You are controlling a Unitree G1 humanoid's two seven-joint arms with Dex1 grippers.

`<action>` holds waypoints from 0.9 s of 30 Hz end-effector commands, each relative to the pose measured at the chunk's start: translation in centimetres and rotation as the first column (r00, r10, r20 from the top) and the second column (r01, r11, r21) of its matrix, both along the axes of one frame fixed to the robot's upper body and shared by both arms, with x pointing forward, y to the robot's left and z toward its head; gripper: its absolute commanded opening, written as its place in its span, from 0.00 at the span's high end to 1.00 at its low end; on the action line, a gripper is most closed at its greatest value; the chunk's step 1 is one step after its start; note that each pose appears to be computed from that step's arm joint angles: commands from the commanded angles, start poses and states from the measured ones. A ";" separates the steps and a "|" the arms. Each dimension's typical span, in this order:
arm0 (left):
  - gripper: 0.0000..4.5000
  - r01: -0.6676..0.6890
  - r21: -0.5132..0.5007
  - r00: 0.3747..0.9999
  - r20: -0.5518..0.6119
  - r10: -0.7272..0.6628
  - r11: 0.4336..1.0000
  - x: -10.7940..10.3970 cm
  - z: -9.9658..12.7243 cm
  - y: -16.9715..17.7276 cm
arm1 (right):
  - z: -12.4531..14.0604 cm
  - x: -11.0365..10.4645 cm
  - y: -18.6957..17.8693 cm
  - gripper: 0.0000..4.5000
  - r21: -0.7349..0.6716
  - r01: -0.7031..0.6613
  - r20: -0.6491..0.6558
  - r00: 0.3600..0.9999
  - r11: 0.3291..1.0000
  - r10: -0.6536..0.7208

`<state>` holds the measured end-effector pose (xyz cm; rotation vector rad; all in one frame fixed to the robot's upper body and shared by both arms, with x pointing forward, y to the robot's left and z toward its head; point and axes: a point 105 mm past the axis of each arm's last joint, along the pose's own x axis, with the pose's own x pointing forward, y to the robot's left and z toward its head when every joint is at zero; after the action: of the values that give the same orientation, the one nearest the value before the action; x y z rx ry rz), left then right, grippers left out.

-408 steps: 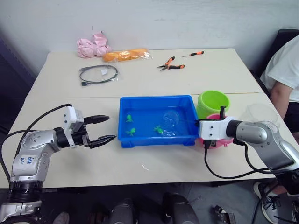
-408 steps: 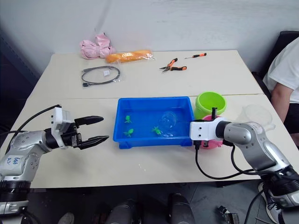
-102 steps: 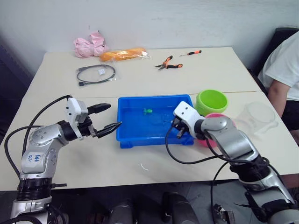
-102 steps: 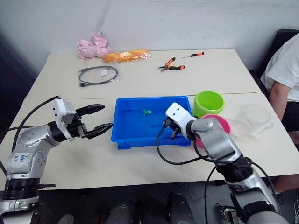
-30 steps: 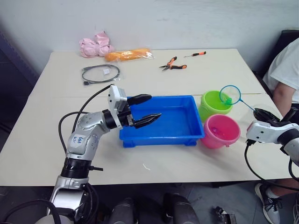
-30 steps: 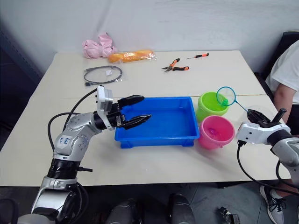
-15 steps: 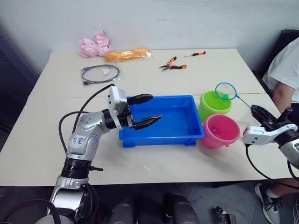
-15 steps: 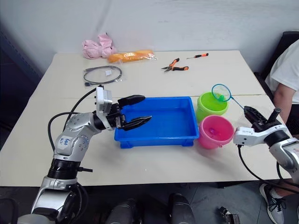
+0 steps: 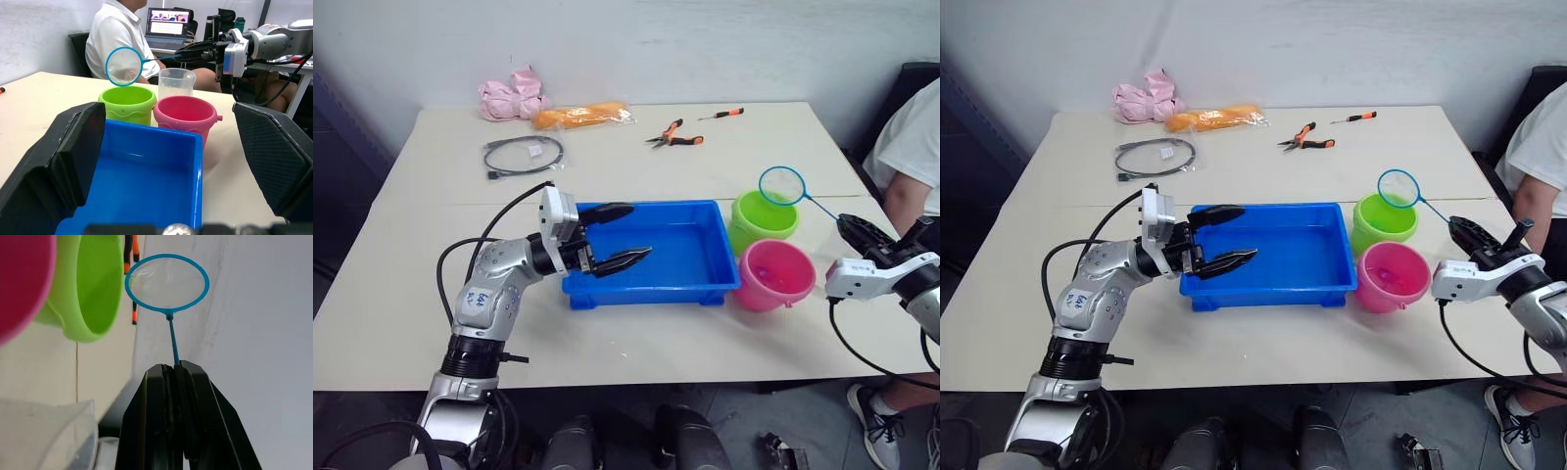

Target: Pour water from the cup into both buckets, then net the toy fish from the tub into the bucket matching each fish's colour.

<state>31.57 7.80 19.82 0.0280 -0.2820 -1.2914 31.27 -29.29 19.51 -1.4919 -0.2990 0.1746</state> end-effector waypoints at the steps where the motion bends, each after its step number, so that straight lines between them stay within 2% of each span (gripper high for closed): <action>1: 0.01 0.032 -0.049 0.999 0.039 -0.030 0.998 -0.8 1.5 1.9 | 2.0 -0.8 1.3 1.00 0.324 -0.086 -0.085 0.989 0.942 0.120; 5: 0.01 0.129 0.011 0.992 0.013 -0.129 0.992 -2.3 1.7 3.6 | 1.4 -2.1 4.2 1.00 0.548 -0.155 -0.250 0.907 0.822 0.338; 9: 0.01 0.221 0.094 0.975 0.010 -0.223 0.971 -4.1 2.5 5.0 | 1.8 -4.3 8.4 1.00 0.747 -0.171 -0.350 0.720 0.643 0.599; 11: 0.01 0.263 0.131 0.964 0.013 -0.267 0.956 -5.1 2.6 5.5 | 1.9 -5.5 10.6 1.00 0.777 -0.181 -0.387 0.618 0.603 0.684; 13: 0.01 0.303 0.163 0.949 0.037 -0.313 0.939 -6.1 2.5 5.9 | 1.4 -6.4 12.4 1.00 0.781 -0.177 -0.438 0.528 0.599 0.728; 16: 0.01 0.362 0.248 0.931 -0.036 -0.365 0.899 -8.1 1.4 7.3 | -1.2 -8.7 15.7 1.00 0.749 -0.201 -0.553 0.334 0.631 0.763; 17: 0.01 0.377 0.268 0.925 -0.064 -0.373 0.887 -8.6 1.1 7.6 | -2.0 -9.2 16.4 1.00 0.739 -0.210 -0.577 0.293 0.640 0.762; 20: 0.01 0.401 0.318 0.916 -0.134 -0.378 0.859 -9.8 -0.2 8.3 | -4.6 -9.4 17.4 1.00 0.698 -0.222 -0.636 0.245 0.681 0.732; 23: 0.01 0.409 0.347 0.912 -0.193 -0.363 0.844 -10.5 -1.4 8.6 | -7.2 -8.9 19.0 1.00 0.707 -0.216 -0.641 0.206 0.674 0.739; 27: 0.01 0.364 0.368 0.931 -0.163 -0.326 0.856 -10.2 -2.0 8.9 | -10.4 -8.4 19.7 1.00 0.666 -0.228 -0.693 0.163 0.710 0.703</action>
<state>21.56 16.83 17.42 0.2256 0.0983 -1.6802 22.69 -9.85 9.51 -0.5333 0.1831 1.3942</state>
